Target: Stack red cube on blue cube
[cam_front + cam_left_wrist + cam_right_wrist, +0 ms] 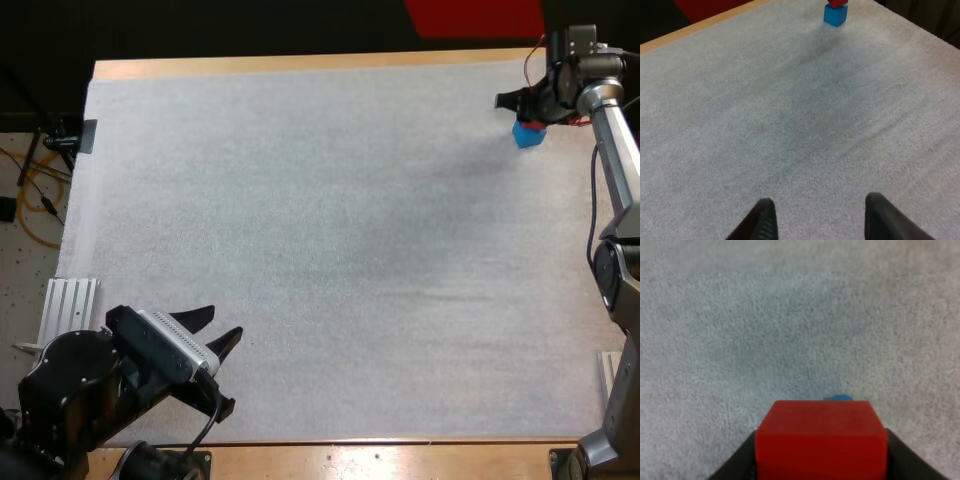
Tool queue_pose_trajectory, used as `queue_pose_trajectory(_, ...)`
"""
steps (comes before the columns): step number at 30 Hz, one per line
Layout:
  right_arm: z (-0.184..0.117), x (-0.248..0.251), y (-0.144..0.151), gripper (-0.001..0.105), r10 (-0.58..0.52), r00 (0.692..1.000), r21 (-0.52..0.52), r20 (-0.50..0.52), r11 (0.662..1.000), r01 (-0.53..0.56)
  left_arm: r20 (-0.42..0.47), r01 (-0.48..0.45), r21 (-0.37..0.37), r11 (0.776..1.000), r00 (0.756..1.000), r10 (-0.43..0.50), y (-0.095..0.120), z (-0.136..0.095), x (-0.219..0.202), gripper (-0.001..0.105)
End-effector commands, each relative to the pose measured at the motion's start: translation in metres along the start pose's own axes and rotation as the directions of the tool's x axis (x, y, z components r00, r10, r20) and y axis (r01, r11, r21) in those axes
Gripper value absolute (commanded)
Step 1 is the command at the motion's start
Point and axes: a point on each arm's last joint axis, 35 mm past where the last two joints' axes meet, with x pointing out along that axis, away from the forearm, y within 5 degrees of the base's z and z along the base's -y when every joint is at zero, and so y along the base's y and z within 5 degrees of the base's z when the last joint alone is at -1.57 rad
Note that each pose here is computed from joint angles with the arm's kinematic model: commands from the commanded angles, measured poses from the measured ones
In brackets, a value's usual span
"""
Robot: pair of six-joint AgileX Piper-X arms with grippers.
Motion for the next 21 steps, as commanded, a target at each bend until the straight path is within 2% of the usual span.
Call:
queue_pose_trajectory(1,0.003,-0.004,0.0,0.022,0.011,1.0,-0.003,0.019,1.0,-0.011,0.016,0.01,-0.006,1.0,1.0,-0.009,-0.001,0.002,-0.002,0.041)
queue_pose_trajectory(8,0.004,-0.004,0.0,0.022,0.0,1.0,-0.002,0.028,1.0,0.0,0.016,0.01,-0.006,1.0,1.0,-0.009,-0.001,0.002,-0.002,0.041)
queue_pose_trajectory(10,0.004,-0.004,0.0,0.03,0.0,1.0,-0.002,0.028,1.0,0.0,0.016,0.01,-0.006,1.0,1.0,-0.009,-0.001,0.002,-0.002,0.041)
queue_pose_trajectory(12,0.004,-0.004,0.0,0.054,0.0,1.0,-0.005,0.028,1.0,0.0,0.016,0.01,-0.006,1.0,1.0,-0.009,-0.001,0.002,-0.002,0.041)
queue_pose_trajectory(14,0.004,-0.004,0.0,0.068,0.0,1.0,-0.011,0.028,1.0,0.0,0.016,0.01,-0.006,1.0,1.0,-0.009,-0.001,0.002,-0.002,0.041)
queue_pose_trajectory(15,0.004,-0.004,0.0,0.07,0.0,1.0,-0.01,0.028,1.0,0.0,0.016,0.01,-0.006,1.0,1.0,-0.009,-0.001,0.002,-0.002,0.041)
queue_pose_trajectory(21,0.009,-0.019,0.002,0.07,-0.001,0.998,-0.015,0.056,1.0,0.001,0.018,0.01,-0.011,1.0,1.0,-0.01,-0.001,0.002,-0.002,0.041)
